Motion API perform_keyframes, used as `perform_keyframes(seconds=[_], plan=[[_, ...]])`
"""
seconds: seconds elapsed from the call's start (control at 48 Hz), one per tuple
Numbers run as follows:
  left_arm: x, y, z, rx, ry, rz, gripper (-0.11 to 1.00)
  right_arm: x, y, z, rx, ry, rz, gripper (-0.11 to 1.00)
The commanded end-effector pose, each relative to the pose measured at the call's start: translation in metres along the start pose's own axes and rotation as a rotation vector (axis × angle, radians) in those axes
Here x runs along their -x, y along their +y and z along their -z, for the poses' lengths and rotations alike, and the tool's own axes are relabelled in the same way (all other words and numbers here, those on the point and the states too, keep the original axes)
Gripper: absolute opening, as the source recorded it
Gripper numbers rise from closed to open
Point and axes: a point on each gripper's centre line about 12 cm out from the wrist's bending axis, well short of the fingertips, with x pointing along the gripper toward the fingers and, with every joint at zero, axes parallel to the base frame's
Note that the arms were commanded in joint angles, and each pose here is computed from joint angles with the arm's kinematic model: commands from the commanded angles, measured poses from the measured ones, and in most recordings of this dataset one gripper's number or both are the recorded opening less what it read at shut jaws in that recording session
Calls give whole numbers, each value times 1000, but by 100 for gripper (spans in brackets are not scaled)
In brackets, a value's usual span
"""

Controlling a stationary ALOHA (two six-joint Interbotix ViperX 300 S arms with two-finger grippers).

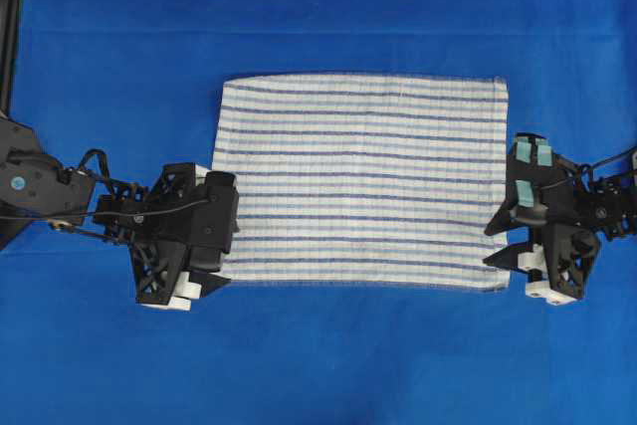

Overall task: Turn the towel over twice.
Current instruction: 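Lower the held edge onto the table and open both grippers, then move both open grippers back to the towel's far corners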

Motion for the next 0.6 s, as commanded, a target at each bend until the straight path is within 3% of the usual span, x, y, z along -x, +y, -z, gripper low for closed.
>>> perform_keyframes(seconds=[0.0,0.167,0.292,0.437,0.583], plan=[[12,8,-19,23,-61,-14,79,11,4,-17,30,-68,-17,56],[28,37,-29,78,-115,-80,78,32,-13,-32,84,-159,32,56],[37,62,-31,71,-137,-141,78,49,-35,-43,94,-234,101,56],[42,88,-30,46,-141,-208,78,64,-64,-50,60,-294,193,56],[47,111,-29,40,-140,-267,78,70,-92,-51,12,-284,293,56]])
